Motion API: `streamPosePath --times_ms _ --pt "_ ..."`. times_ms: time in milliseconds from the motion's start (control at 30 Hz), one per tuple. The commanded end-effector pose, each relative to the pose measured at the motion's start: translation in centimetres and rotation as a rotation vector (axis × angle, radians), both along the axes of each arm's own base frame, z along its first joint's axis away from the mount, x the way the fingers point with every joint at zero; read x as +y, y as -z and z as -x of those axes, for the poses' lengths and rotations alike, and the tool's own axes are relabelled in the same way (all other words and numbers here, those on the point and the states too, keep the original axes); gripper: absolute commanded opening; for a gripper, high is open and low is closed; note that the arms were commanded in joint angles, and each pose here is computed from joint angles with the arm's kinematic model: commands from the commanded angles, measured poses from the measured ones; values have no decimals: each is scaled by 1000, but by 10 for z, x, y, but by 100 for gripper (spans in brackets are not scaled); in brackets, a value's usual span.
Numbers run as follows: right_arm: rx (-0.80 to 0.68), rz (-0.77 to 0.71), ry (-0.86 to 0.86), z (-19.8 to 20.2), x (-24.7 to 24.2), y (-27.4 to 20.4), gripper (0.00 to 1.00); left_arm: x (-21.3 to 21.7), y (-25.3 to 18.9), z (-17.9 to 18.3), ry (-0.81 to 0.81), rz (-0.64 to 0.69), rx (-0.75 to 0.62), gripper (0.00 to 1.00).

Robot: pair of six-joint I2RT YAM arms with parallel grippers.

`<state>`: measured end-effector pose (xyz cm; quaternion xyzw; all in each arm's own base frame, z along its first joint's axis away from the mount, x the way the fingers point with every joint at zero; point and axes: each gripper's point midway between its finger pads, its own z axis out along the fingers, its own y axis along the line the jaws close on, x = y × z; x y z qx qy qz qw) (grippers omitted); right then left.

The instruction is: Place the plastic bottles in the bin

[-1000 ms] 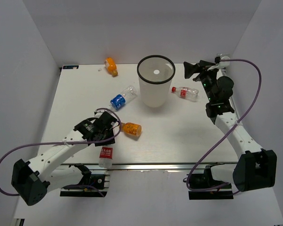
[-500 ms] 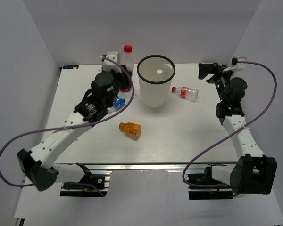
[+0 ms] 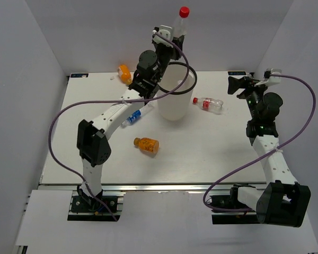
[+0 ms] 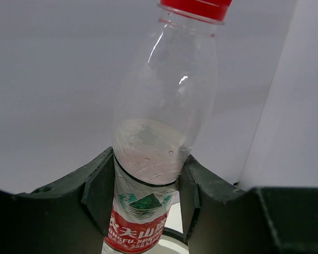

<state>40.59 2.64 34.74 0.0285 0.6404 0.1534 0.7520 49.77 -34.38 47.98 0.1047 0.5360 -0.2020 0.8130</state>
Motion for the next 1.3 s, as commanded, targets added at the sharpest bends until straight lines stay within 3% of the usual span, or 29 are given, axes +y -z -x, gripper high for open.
streamPosePath --times_ms 0,200,333,400,433,500,533,700,900,1033,1167,1267 --pt "-40 55 16 4 -6 -9 89 -9 -15 -5 48 16 -83 26" --pt "-25 102 42 1 -14 -1 89 -2 33 -8 15 -5 -43 31" --pt "6 208 -83 -11 3 17 89 6 62 -7 -14 -21 -20 35" --pt "4 337 -162 -17 12 30 89 8 64 -4 -9 -24 -25 52" --pt "-7 399 -285 -13 30 38 89 8 70 -3 -5 -29 -14 58" --pt "23 516 -408 -21 41 59 89 10 70 0 -4 -24 -16 65" --pt "28 531 -484 -20 50 65 89 10 70 1 0 -19 -10 67" --pt "168 547 -648 -54 56 102 89 14 63 9 14 -5 -5 98" --pt "310 490 -761 -82 60 149 89 24 41 25 25 6 -11 98" --pt "386 526 -706 -104 54 178 89 39 31 41 14 23 -15 98" --pt "492 598 -695 -120 60 202 89 68 17 58 -47 67 67 98" --pt "540 666 -676 -132 71 222 89 92 45 66 -123 63 198 98"
